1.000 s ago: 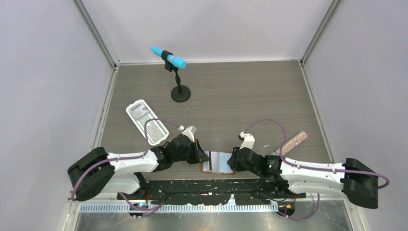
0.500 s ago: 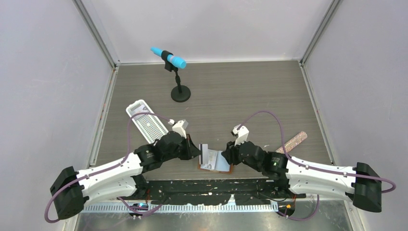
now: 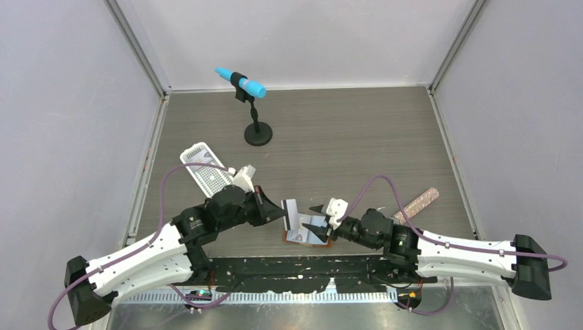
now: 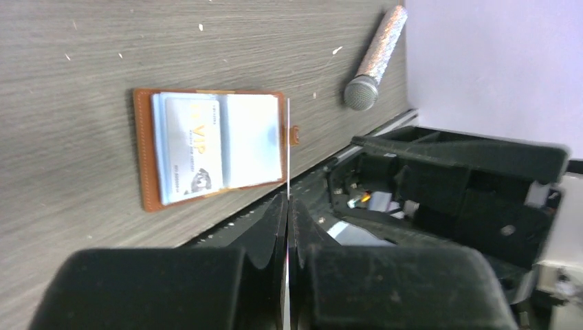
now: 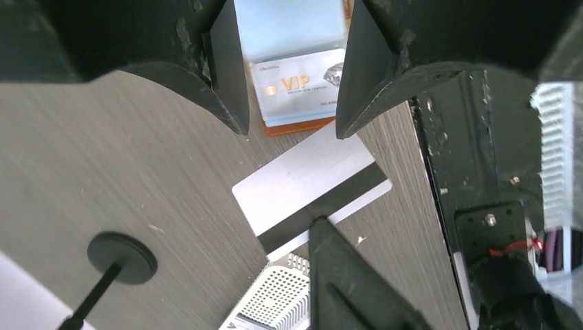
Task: Take the credit cards out of the card holder
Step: Place the credit card in the storage box.
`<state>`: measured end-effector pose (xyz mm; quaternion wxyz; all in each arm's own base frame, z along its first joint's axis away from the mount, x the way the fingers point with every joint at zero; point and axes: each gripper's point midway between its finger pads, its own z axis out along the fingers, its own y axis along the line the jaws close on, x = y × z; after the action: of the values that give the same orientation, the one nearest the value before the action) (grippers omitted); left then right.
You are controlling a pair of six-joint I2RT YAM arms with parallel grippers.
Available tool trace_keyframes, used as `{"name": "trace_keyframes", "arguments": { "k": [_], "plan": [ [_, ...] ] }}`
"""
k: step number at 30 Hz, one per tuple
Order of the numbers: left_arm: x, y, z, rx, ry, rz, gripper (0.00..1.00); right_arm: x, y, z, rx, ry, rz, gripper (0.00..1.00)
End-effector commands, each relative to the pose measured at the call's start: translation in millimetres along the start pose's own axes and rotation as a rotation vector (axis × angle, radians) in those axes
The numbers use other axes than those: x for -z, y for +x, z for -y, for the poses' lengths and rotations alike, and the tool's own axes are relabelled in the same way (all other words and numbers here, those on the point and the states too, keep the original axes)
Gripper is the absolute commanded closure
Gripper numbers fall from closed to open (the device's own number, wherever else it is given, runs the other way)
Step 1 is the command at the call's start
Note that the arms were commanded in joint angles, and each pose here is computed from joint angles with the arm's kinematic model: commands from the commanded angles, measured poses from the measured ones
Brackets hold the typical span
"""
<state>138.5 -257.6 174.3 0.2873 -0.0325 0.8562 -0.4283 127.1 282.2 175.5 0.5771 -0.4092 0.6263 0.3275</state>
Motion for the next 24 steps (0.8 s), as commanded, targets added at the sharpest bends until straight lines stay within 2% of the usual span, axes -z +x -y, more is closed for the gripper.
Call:
{"name": "trace_keyframes", "arguments": {
  "k": [1,10,20,24],
  "plan": [
    [4,-2,-1,0.198,-0.011,0.029,1.00,-2,-31,-6,0.288,-0.047,0.141,0.43],
    [0,-1,3,0.358,-0.030,0.012,1.00,-12,-20,-12,0.453,-0.064,0.102,0.38],
    [-2,-5,-3,0.399,-0.045,0.047,1.00,-13,-8,-30,0.550,-0.127,0.064,0.34],
    [-3,-6,-2,0.415,-0.039,0.052,1.00,-18,-5,-28,0.565,-0.100,0.034,0.35]
  ]
}}
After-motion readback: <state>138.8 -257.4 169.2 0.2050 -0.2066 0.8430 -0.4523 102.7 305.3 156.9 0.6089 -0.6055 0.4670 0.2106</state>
